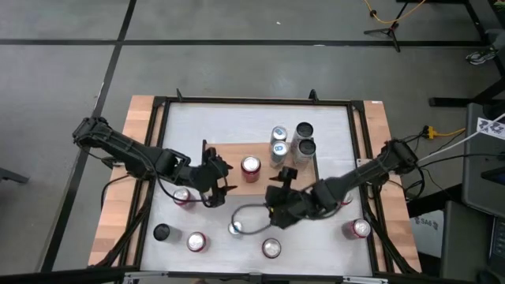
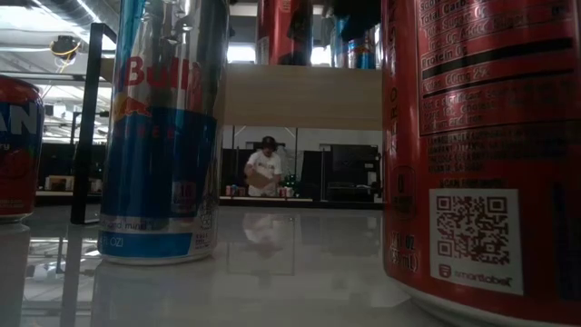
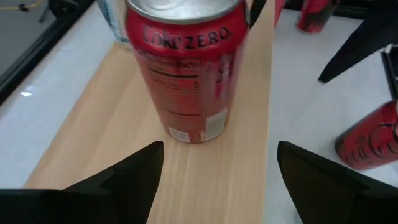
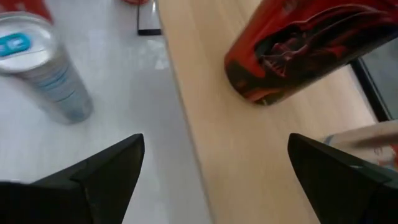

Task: Place canned beverage on shelf
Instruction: Put the top red-black soda can on the shelf

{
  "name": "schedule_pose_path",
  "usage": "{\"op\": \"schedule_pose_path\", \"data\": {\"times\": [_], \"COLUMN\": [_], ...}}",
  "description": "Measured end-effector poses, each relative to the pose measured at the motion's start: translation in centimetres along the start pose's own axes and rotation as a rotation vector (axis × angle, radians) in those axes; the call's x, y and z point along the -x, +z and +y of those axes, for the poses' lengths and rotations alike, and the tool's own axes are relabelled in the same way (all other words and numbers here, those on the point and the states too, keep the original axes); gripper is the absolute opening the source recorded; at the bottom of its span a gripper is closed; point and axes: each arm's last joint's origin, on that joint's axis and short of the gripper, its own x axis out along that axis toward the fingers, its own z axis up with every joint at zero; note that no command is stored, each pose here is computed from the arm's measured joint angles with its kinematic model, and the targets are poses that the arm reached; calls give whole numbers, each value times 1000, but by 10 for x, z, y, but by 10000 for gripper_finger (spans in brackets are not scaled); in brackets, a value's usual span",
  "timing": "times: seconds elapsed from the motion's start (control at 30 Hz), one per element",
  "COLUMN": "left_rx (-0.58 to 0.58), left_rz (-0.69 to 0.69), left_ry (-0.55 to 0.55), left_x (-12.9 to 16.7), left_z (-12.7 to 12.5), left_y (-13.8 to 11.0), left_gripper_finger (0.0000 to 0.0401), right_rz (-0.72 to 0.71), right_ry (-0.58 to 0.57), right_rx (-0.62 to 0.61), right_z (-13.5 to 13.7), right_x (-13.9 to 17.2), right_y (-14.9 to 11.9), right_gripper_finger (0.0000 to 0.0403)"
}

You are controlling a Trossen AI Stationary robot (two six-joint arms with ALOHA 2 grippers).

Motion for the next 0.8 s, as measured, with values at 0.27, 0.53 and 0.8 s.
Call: {"op": "schedule_pose_path", "data": {"times": [0.27, 0.53, 0.8], "left_rx": [17, -9, -22], "left_rz": [-36, -34, -50], "left_ry": [11, 118, 194], "left_x": [-4, -20, -27], "left_z": [-2, -6, -6], "left_y": [3, -2, -4], "left_gripper_finger": [307, 307, 307], "right_rz": [-20, -23, -81], "right_ry": [22, -6, 51], "right_rx": [-61, -49, -7], "right_z": [-16, -21, -24], "right_x": [-13, -16, -19], "right_y": [13, 15, 25], "right_gripper_finger": [386, 386, 386]}}
